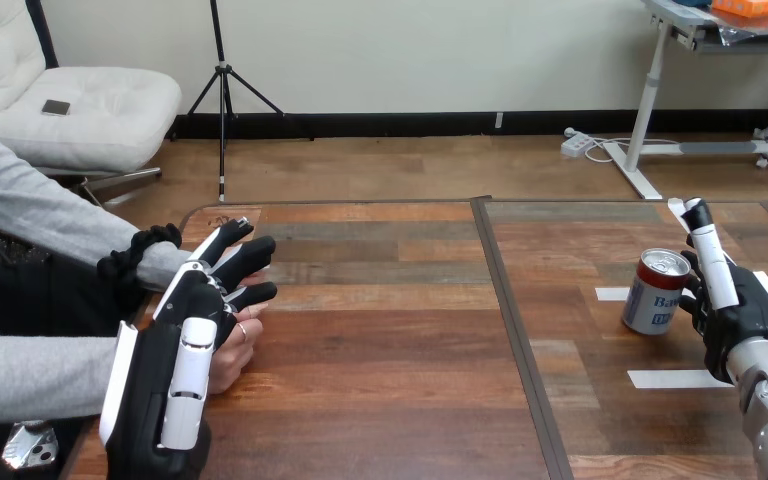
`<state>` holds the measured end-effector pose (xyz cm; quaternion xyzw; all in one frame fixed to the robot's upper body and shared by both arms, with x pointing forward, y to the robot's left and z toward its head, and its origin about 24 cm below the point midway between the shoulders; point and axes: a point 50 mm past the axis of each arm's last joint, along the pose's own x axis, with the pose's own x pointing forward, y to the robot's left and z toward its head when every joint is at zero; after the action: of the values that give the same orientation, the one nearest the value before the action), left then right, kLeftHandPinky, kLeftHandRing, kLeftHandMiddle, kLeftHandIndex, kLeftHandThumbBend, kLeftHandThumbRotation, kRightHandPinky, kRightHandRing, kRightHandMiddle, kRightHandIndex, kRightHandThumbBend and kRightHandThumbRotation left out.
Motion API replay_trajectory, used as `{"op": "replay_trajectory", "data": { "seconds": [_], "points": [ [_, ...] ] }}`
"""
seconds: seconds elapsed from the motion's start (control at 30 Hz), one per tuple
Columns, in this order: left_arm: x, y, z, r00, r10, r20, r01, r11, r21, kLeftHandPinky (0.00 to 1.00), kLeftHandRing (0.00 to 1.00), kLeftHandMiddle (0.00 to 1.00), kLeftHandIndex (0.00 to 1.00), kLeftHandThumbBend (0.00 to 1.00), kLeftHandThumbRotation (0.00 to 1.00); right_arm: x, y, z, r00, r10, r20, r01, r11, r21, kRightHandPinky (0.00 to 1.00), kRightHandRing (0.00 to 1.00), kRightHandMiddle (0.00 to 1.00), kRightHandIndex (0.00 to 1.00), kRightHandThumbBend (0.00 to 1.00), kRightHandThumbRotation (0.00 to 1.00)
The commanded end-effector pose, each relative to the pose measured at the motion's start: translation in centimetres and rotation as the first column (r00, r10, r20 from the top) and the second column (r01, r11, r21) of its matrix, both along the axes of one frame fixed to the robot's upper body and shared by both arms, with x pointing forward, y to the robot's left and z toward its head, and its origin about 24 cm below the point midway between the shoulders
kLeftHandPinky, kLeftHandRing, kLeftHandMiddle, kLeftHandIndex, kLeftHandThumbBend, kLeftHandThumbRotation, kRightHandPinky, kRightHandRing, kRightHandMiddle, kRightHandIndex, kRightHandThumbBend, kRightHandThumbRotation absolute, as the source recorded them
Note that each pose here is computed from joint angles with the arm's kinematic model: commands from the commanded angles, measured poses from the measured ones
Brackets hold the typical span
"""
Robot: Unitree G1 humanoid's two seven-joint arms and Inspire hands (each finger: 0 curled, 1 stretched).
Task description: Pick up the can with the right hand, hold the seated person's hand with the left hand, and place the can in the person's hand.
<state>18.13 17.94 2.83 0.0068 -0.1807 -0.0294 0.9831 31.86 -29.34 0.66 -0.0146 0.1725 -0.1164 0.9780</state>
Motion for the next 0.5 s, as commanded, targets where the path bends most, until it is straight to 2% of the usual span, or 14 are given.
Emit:
{"op": "replay_trajectory", "data": {
  "seconds": [0.0,0.47],
  "points": [
    [1.01,0.12,1.42,0.997,0.004,0.076,-0.006,1.0,0.019,0.76,0.84,0.8,0.85,0.5,1.0,0.99,0.76,1.05,0.998,0.025,0.061,-0.025,1.0,-0.01,1.0,0.99,0.98,0.98,1.0,0.85],
    [0.99,0.12,1.48,0.997,0.002,0.078,-0.003,1.0,0.017,0.77,0.84,0.8,0.85,0.51,1.0,0.94,0.67,1.1,0.997,0.026,0.071,-0.025,1.0,-0.007,1.0,0.98,0.99,0.98,1.0,0.8]
  ]
}}
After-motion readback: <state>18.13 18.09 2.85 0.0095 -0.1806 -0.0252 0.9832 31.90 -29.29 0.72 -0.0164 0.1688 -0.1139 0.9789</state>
